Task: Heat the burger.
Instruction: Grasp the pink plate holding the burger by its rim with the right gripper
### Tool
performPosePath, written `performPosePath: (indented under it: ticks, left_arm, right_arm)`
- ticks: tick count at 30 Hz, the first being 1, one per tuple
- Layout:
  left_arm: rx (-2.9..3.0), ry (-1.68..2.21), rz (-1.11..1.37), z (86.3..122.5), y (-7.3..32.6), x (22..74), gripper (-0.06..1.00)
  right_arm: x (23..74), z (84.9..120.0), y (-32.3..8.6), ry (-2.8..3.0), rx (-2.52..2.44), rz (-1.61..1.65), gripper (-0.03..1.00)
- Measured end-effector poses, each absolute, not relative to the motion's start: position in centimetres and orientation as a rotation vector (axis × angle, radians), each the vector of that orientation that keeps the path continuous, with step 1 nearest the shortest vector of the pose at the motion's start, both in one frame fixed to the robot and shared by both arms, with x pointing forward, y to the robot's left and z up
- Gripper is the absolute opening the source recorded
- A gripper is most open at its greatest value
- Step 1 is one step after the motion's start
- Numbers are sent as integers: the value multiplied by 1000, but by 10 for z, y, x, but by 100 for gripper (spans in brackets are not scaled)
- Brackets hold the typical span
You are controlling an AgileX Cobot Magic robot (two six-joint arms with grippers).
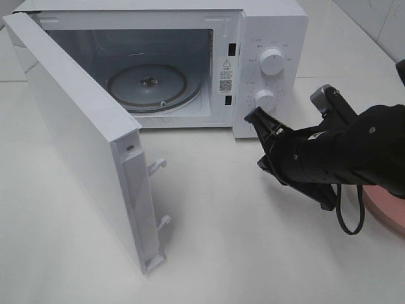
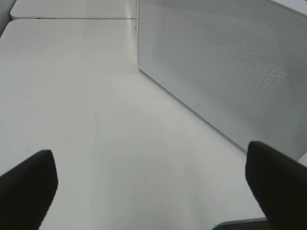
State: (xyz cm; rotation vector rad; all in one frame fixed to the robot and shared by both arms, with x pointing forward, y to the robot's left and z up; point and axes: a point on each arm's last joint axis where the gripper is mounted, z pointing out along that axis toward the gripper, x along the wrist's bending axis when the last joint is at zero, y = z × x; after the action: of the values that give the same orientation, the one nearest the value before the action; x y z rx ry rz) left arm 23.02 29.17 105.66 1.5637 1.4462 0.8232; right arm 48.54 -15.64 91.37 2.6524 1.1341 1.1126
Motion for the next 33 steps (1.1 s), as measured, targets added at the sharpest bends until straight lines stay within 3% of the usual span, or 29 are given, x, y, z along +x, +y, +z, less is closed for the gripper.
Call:
performPosePath:
  ticks: [20,33]
  left_arm:
    - [1564,1446,823,1057,292,230,99]
    - [1564,1446,823,1057,292,230,99]
  right_arm:
    - [466,901,-184,2212,2335,604,3]
    - [474,932,-188,2717,1903,181,5]
